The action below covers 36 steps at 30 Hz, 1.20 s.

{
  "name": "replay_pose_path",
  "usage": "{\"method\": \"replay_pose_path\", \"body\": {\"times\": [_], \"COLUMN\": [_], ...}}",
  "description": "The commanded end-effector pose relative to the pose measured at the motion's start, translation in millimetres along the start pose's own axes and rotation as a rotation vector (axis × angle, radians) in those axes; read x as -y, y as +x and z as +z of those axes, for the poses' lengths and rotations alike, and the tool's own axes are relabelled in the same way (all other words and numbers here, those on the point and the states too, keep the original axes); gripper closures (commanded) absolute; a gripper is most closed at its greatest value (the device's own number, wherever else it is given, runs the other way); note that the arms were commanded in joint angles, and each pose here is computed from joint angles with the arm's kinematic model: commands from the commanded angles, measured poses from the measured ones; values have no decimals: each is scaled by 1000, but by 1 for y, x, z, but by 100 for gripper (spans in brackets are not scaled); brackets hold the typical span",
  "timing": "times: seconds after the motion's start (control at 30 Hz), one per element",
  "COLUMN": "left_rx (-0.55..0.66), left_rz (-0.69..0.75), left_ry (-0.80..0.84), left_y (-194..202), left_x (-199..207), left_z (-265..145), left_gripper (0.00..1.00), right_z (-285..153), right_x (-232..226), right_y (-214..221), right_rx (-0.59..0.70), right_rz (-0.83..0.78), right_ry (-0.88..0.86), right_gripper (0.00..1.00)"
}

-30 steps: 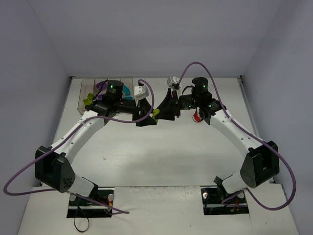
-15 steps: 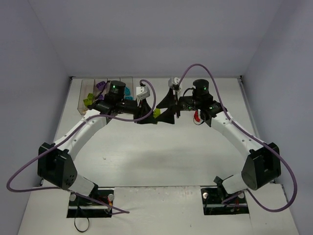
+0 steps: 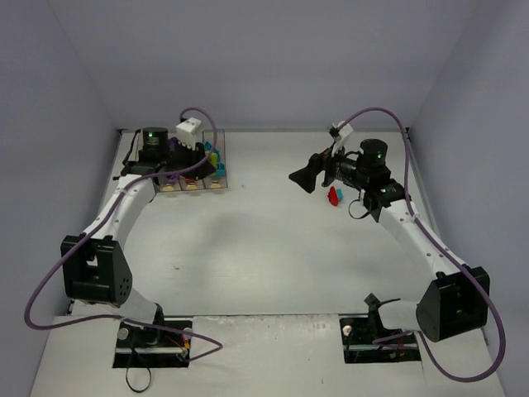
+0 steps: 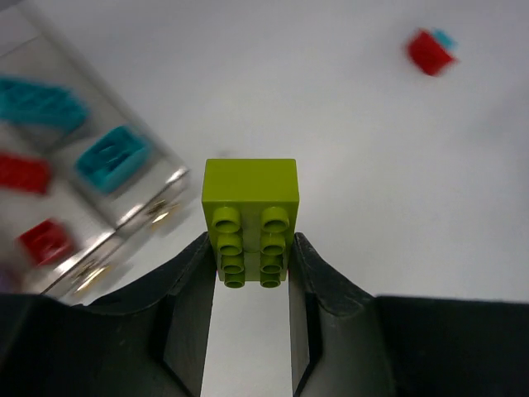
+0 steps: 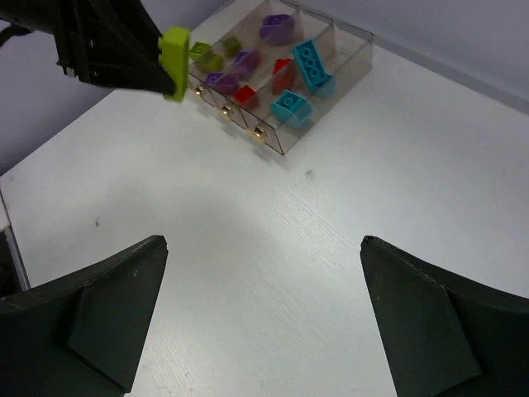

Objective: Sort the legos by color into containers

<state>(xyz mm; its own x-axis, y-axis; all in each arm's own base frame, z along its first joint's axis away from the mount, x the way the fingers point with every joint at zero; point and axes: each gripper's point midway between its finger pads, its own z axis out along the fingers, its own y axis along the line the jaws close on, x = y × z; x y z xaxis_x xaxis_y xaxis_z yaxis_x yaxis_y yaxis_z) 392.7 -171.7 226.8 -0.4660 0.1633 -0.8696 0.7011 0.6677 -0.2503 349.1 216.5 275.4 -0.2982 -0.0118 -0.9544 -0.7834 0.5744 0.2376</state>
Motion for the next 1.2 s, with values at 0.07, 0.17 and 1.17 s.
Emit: {"method": "replay_pose_path", "body": {"times": [0.07,0.17,1.17], "left_rx": [118,141,-33], "left_rz": [-122,-207,-333], "left_ry": [-594,-739,-911], "left_y": [-45,-43,4], "left_x": [-125,-178,-337], "left_z": [-54,-80,-69], "left_gripper": [100,100,38], "right_z": [-14,-20,-84], "right_x": [18,25,103], "right_y": [-1,9,81], "right_rx": [72,74,27], "right_rz": [69,110,331], "right_ry": [171,232,830], "right_gripper": [0,0,21]}}
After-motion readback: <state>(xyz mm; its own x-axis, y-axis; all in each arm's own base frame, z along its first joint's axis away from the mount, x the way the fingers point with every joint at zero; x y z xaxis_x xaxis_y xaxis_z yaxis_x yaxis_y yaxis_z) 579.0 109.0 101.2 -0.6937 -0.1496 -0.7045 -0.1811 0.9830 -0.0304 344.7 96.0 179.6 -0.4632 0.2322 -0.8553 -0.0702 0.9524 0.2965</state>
